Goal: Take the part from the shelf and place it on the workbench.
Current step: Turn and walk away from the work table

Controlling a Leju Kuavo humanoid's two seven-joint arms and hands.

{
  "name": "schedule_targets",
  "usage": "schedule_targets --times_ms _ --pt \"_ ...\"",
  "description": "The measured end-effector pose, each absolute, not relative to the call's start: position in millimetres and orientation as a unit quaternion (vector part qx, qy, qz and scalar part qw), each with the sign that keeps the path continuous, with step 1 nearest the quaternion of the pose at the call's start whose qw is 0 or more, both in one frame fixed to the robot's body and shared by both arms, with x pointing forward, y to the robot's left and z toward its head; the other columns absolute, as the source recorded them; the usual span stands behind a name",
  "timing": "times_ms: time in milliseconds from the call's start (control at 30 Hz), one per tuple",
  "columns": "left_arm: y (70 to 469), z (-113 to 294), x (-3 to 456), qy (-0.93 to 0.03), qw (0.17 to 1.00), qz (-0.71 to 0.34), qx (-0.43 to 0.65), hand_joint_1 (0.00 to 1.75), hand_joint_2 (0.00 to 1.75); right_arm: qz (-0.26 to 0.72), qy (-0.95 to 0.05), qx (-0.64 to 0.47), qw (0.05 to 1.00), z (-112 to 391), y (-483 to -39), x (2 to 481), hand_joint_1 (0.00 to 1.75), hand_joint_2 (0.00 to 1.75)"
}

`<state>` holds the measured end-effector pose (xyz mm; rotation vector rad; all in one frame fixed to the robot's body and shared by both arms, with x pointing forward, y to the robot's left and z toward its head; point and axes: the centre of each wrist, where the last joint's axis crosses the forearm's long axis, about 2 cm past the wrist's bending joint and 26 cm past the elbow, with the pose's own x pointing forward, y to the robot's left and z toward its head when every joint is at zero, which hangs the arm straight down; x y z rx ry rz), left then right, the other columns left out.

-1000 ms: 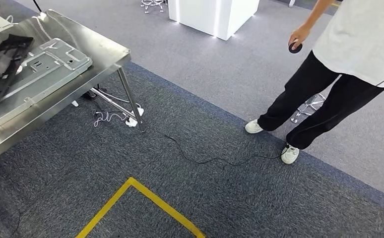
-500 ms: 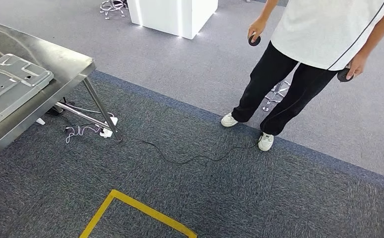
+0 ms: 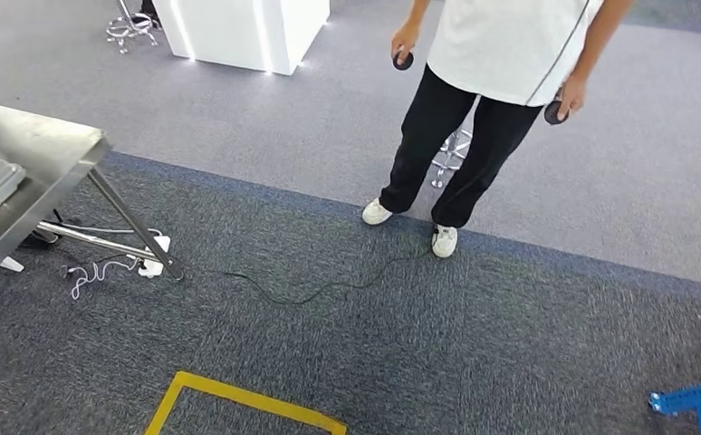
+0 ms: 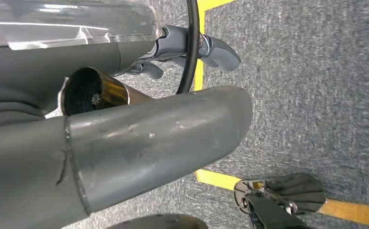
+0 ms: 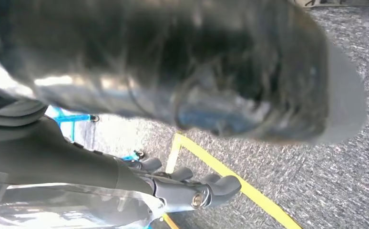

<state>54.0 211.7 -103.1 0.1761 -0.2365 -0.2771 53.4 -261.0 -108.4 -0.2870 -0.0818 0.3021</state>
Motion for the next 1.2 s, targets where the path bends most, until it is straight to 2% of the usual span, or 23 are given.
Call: schedule_targets --times_ms 1200 --pt "206.2 -102.1 55.2 -0.112 0.981 -0.138 0.084 0.00 0.00 0.139 -0.023 -0.149 0.979 -109.3 -267.5 49.7 0.00 0.00"
